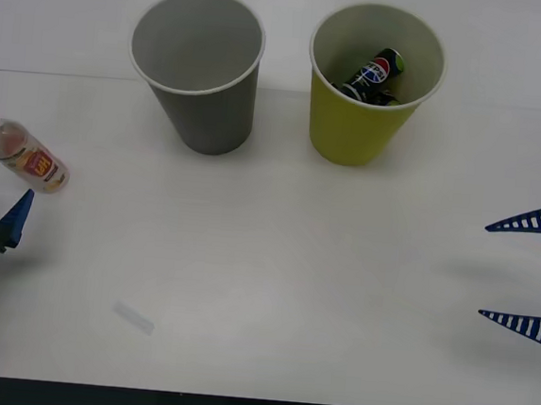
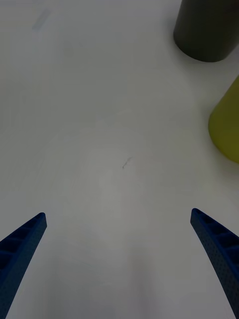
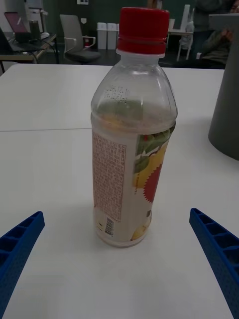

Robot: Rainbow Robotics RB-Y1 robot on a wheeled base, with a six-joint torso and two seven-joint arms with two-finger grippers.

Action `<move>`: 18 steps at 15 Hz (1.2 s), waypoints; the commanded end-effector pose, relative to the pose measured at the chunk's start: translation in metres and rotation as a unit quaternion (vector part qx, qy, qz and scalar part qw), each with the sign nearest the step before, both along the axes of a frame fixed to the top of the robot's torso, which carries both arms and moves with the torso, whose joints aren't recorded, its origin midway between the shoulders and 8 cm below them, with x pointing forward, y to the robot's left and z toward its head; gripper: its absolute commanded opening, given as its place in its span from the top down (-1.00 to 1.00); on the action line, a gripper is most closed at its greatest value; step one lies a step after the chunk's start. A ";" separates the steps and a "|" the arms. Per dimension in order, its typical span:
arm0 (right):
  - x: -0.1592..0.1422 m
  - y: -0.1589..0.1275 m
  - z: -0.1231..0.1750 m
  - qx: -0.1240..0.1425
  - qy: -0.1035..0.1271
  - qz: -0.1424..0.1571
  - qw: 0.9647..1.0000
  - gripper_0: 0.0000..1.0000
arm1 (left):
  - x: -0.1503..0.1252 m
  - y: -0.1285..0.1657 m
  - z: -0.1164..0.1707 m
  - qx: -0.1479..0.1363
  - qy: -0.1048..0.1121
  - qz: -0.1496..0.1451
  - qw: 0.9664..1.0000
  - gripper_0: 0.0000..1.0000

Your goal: Put the can into the green bin and the plastic bottle into the gray bin

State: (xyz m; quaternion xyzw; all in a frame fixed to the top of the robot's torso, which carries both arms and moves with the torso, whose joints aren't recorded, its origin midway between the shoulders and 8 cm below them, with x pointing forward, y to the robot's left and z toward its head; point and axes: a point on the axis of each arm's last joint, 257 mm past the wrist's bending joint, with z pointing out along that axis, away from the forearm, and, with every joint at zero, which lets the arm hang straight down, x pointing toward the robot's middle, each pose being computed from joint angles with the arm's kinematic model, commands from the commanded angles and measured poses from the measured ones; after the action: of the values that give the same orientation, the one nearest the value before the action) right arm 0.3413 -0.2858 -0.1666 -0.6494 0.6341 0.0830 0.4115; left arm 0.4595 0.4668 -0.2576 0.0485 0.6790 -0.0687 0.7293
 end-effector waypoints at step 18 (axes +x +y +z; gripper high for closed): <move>0.000 0.000 0.000 0.000 0.000 0.000 1.000 -1.00 | 0.086 -0.031 0.013 -0.006 0.019 0.013 1.000 -1.00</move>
State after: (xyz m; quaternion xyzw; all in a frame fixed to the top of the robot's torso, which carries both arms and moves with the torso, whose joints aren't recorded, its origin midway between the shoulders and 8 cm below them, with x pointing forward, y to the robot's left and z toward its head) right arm 0.3413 -0.2858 -0.1666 -0.6493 0.6342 0.0830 0.4115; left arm 0.5452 0.4362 -0.2447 0.0341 0.6930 -0.0642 0.7172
